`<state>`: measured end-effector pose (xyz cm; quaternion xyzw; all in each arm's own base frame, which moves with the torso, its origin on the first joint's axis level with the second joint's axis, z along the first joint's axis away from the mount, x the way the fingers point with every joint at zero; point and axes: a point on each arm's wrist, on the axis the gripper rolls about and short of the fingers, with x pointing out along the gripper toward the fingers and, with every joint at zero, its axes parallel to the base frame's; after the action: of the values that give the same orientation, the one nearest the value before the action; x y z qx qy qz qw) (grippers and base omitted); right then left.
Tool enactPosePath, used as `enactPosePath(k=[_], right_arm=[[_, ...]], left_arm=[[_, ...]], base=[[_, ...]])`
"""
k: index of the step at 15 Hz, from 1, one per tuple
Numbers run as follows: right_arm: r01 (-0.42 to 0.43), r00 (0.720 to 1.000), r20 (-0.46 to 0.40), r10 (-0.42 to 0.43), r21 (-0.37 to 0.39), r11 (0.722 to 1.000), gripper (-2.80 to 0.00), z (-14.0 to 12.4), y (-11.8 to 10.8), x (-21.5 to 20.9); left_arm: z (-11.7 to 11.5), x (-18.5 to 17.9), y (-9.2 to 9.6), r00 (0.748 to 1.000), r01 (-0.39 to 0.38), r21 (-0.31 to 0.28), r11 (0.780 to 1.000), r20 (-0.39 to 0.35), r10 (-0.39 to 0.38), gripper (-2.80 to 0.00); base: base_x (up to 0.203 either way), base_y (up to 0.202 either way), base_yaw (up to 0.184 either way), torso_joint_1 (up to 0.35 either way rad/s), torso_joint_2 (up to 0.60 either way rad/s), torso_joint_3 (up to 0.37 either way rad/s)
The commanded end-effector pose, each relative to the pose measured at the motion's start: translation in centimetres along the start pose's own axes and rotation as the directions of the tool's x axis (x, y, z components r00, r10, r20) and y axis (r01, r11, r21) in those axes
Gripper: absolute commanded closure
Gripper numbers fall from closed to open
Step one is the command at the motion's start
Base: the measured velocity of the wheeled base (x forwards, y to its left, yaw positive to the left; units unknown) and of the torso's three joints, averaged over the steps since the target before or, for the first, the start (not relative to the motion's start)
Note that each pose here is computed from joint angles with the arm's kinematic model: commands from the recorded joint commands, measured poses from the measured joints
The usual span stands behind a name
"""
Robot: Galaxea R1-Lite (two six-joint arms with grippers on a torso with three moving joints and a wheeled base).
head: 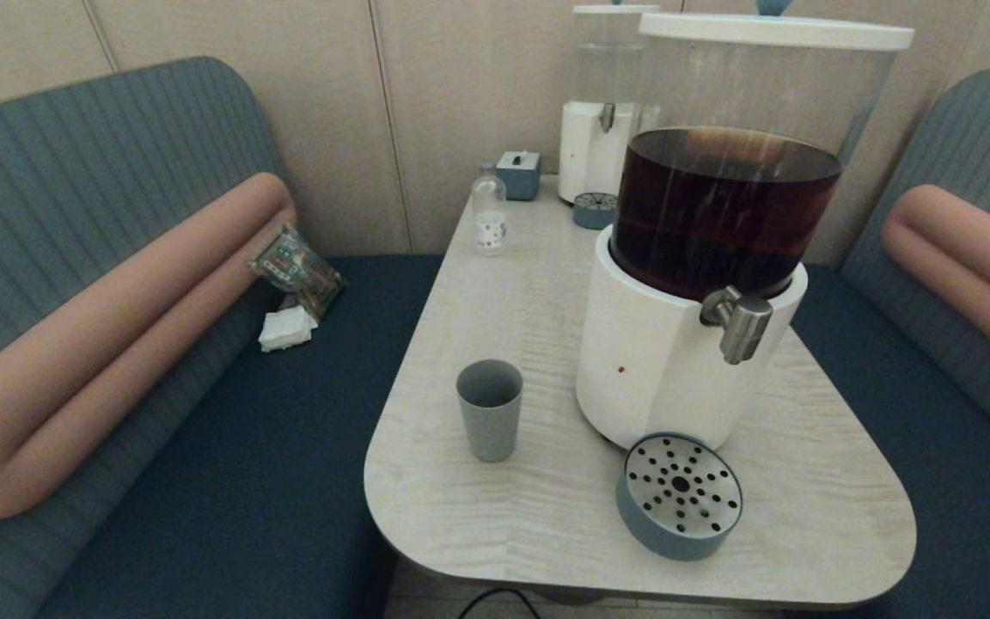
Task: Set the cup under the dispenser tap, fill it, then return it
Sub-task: Pick up the cup
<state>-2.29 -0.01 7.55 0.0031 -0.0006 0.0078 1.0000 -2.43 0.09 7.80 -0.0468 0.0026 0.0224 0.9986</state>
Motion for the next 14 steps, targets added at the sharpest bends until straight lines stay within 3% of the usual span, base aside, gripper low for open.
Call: enactPosePath(k=[1, 3, 4, 6, 8, 9, 10, 11, 12, 13, 14], right_arm=[[0.0, 1.0, 0.0, 0.0, 0.0, 1.0, 0.0, 0.0, 0.0, 0.0], [0.006, 1.0, 0.0, -0.006, 0.002, 1.0, 0.0, 0.0, 0.0, 0.0], [0.006, 1.0, -0.001, -0.006, 0.001, 1.0, 0.0, 0.0, 0.0, 0.0], [0.006, 1.0, 0.001, -0.006, 0.002, 1.0, 0.0, 0.0, 0.0, 0.0], [0.006, 1.0, 0.0, -0.006, 0.003, 1.0, 0.0, 0.0, 0.0, 0.0], [0.008, 1.0, 0.0, -0.008, 0.003, 1.0, 0.0, 0.0, 0.0, 0.0], [0.008, 1.0, -0.001, -0.008, 0.003, 1.0, 0.0, 0.0, 0.0, 0.0], [0.007, 1.0, 0.001, -0.007, 0.003, 1.0, 0.0, 0.0, 0.0, 0.0], [0.007, 1.0, -0.001, -0.007, 0.003, 1.0, 0.0, -0.1, 0.0, 0.0], [0.008, 1.0, -0.001, -0.008, 0.003, 1.0, 0.0, -0.1, 0.0, 0.0], [0.007, 1.0, -0.001, -0.007, 0.002, 1.0, 0.0, -0.1, 0.0, 0.0]], left_arm=[[0.0, 0.1, 0.0, 1.0, 0.001, -0.013, 1.0, 0.024, -0.001, 0.0], [2.3, -0.5, -0.2, 0.99, 0.022, -0.057, 0.998, 0.138, -0.014, 0.0], [4.9, -1.4, -0.4, 0.975, 0.041, -0.08, 0.996, 0.222, -0.023, 0.0], [9.5, -2.2, -0.8, 0.955, 0.084, -0.164, 0.983, 0.295, -0.033, 0.0], [11.5, -0.6, -1.2, 0.978, 0.124, -0.233, 0.964, 0.196, -0.078, 0.0], [11.4, 0.3, -1.4, 0.978, 0.201, -0.244, 0.949, 0.114, -0.178, 0.0], [10.4, 1.0, -1.6, 0.955, 0.292, -0.249, 0.924, 0.028, -0.294, 0.0], [9.3, 1.7, -1.7, 0.931, 0.339, -0.263, 0.903, -0.047, -0.363, 0.0], [9.2, 2.3, -1.9, 0.904, 0.378, -0.291, 0.879, -0.086, -0.418, 0.0], [9.6, 2.4, -2.1, 0.874, 0.422, -0.344, 0.839, -0.091, -0.477, 0.0], [10.0, 2.7, -2.2, 0.86, 0.439, -0.371, 0.818, -0.091, -0.502, 0.0]], base=[[0.0, 0.0, 0.0, 0.0, 0.0, 0.0], [0.0, 0.0, 0.0, 0.0, 0.0, 0.0], [0.0, 0.0, 0.0, 0.0, 0.0, 0.0], [0.0, 0.0, 0.0, 0.0, 0.0, 0.0], [0.0, 0.0, 0.0, 0.0, 0.0, 0.0], [0.0, 0.0, 0.0, 0.0, 0.0, 0.0], [0.0, 0.0, 0.0, 0.0, 0.0, 0.0], [0.0, 0.0, 0.0, 0.0, 0.0, 0.0], [0.0, 0.0, 0.0, 0.0, 0.0, 0.0], [0.0, 0.0, 0.0, 0.0, 0.0, 0.0], [0.0, 0.0, 0.0, 0.0, 0.0, 0.0]])
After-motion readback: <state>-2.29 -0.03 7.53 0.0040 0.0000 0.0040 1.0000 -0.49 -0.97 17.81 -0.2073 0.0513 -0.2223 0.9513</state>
